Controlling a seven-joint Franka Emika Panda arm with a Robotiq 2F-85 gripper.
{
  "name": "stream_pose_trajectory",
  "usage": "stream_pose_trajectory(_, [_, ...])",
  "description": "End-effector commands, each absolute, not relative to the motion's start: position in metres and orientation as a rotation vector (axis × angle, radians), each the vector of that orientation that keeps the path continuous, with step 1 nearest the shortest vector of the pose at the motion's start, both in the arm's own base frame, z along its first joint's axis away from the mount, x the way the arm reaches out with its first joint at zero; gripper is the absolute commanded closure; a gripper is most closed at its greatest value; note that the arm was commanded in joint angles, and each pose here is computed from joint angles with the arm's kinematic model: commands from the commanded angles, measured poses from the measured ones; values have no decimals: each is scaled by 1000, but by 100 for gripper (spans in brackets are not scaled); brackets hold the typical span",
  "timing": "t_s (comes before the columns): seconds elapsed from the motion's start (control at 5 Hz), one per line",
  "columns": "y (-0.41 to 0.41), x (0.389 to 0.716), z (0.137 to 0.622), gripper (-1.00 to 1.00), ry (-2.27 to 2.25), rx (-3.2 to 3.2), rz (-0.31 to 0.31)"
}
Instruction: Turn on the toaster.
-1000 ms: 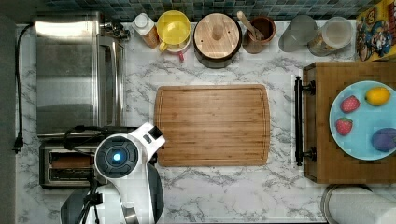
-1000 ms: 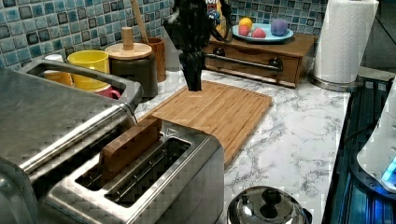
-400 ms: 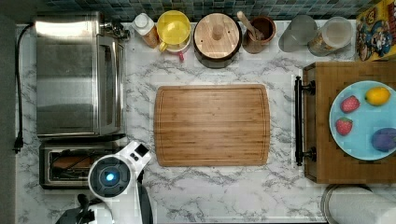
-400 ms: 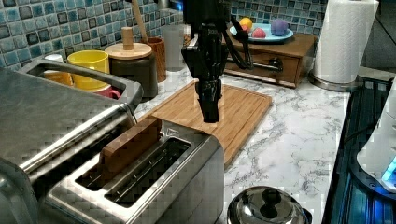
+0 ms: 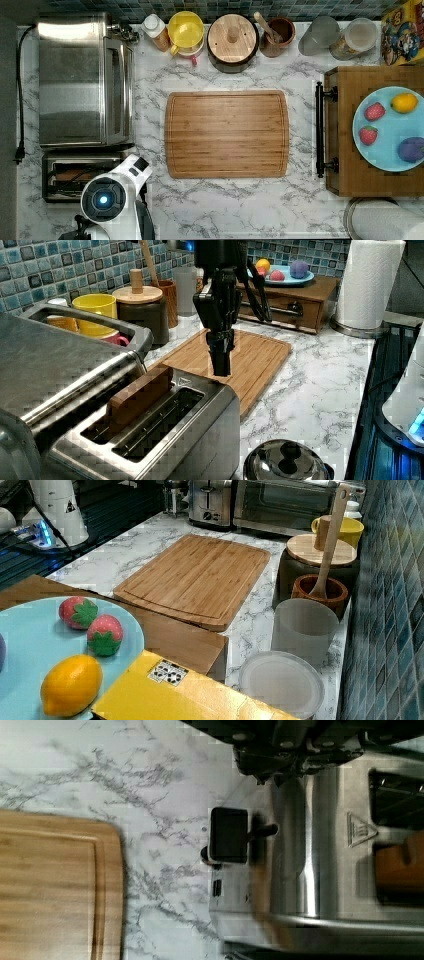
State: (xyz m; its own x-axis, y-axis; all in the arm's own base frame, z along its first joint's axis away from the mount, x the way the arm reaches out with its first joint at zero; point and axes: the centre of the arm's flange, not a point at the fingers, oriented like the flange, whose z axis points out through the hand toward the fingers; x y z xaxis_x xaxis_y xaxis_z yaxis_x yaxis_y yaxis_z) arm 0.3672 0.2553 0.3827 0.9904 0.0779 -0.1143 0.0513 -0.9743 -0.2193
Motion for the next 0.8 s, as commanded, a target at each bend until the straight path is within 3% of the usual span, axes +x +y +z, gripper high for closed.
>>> stream_pose_trajectory(0.2, [233, 398, 393, 100, 67, -2937, 64])
stream_pose_trajectory(0.8, [260, 398, 374, 100, -38, -2911, 148])
